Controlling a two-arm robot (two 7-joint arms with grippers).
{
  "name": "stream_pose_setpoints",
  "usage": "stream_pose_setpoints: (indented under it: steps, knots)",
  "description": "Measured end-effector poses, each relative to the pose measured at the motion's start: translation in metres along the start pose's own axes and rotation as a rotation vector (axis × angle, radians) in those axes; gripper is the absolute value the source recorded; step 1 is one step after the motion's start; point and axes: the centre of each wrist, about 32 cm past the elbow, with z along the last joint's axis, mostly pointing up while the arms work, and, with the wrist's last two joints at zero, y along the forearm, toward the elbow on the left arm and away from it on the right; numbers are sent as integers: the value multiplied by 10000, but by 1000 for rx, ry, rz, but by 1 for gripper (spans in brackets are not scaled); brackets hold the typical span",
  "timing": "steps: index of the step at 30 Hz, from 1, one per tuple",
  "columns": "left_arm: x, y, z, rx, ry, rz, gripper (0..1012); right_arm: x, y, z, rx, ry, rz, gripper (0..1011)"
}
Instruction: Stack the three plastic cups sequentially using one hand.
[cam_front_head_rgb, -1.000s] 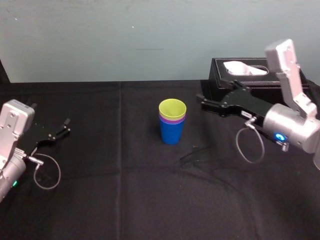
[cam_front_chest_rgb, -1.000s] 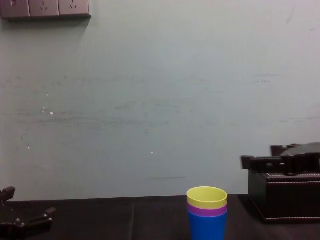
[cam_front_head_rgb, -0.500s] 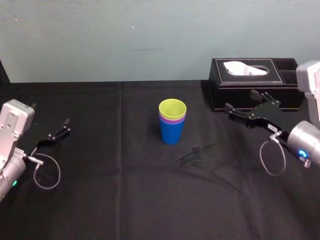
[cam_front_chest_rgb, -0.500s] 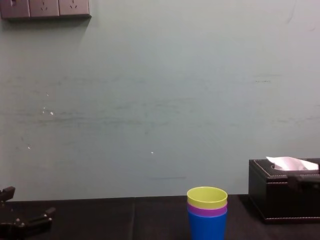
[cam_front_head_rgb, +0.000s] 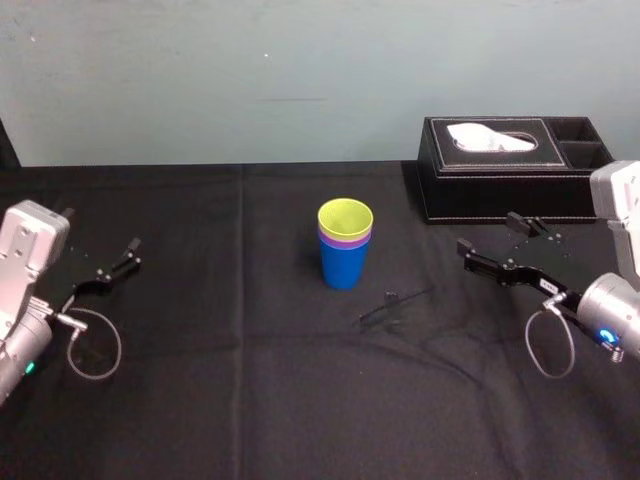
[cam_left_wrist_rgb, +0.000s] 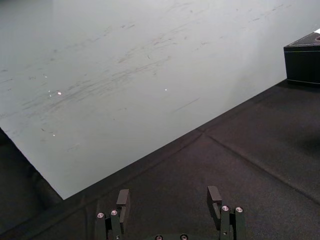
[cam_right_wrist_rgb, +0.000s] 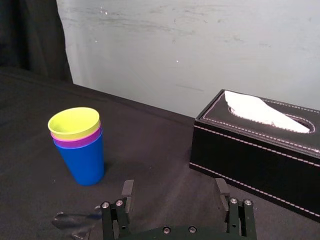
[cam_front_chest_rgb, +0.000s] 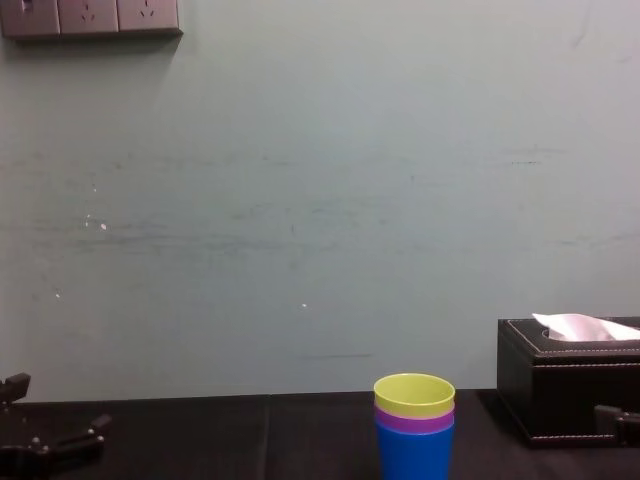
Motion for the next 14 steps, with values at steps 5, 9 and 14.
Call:
stream_pose_setpoints:
  steps: [5,9,14]
  knots:
    - [1,0,0,0,0,0,1010,-3,4,18,3,-1,2,1003]
    - [0,0,0,0,0,0,1010,-4,6,29,4,-1,3,1003]
    - [0,0,0,0,0,0,1010,-6,8,36,4,-1,4,1003]
